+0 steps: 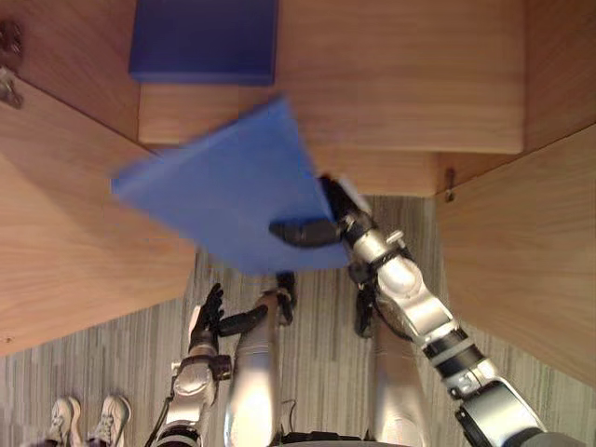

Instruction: Walk over to the cabinet, pick up the folder, carry it to the office cabinet, place the folder inside the office cabinet, then close the office cabinet door

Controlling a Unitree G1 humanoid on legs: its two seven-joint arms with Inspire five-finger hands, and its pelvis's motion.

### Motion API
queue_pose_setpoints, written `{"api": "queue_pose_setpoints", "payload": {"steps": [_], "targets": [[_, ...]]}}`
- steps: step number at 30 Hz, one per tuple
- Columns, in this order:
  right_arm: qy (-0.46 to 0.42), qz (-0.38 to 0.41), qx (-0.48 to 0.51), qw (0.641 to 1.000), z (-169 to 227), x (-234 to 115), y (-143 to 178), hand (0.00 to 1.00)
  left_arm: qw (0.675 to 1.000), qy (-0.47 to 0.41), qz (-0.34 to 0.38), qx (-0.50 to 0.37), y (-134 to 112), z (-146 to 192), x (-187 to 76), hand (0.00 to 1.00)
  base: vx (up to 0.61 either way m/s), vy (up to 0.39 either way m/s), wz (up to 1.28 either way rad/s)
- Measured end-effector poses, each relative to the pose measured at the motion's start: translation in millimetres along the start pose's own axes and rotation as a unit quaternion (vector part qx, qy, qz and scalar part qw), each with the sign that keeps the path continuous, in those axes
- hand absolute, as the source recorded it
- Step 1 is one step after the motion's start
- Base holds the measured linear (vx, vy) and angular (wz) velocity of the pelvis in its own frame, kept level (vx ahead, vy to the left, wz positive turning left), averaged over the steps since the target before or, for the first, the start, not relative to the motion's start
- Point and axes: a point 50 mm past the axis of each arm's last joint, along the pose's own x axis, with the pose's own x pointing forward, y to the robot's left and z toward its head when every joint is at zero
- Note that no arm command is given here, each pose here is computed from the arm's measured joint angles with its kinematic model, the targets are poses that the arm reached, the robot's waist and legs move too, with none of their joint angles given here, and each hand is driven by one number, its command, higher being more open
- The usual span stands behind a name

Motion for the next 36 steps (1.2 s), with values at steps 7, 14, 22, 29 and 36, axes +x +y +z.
{"api": "queue_pose_setpoints", "payload": {"steps": [7,14,22,29,36], "targets": [[-0.183,-0.078,0.144,0.969,108.7,59.0,-35.6,0.00,0.993,-0.114,-0.014,-0.030,-19.9,53.4,3.8,1.00,-0.03,-0.049,-0.02],[-0.221,-0.251,0.421,0.843,131.1,70.6,-90.2,0.00,0.984,-0.164,-0.020,-0.066,-39.7,84.4,10.9,1.00,0.00,-0.048,0.11],[-0.252,-0.282,0.552,0.743,154.8,80.1,-104.0,1.00,0.983,-0.166,-0.015,-0.079,-44.7,86.7,10.5,1.00,0.00,-0.069,0.09],[-0.266,-0.283,0.591,0.707,168.3,79.8,-113.4,1.00,0.980,-0.178,-0.036,-0.087,-59.4,93.9,8.4,1.00,0.01,-0.048,0.10],[-0.247,-0.280,0.559,0.740,166.5,84.0,-113.7,1.00,0.979,-0.176,-0.037,-0.095,-61.9,93.2,8.4,1.00,0.00,-0.004,0.01]]}}
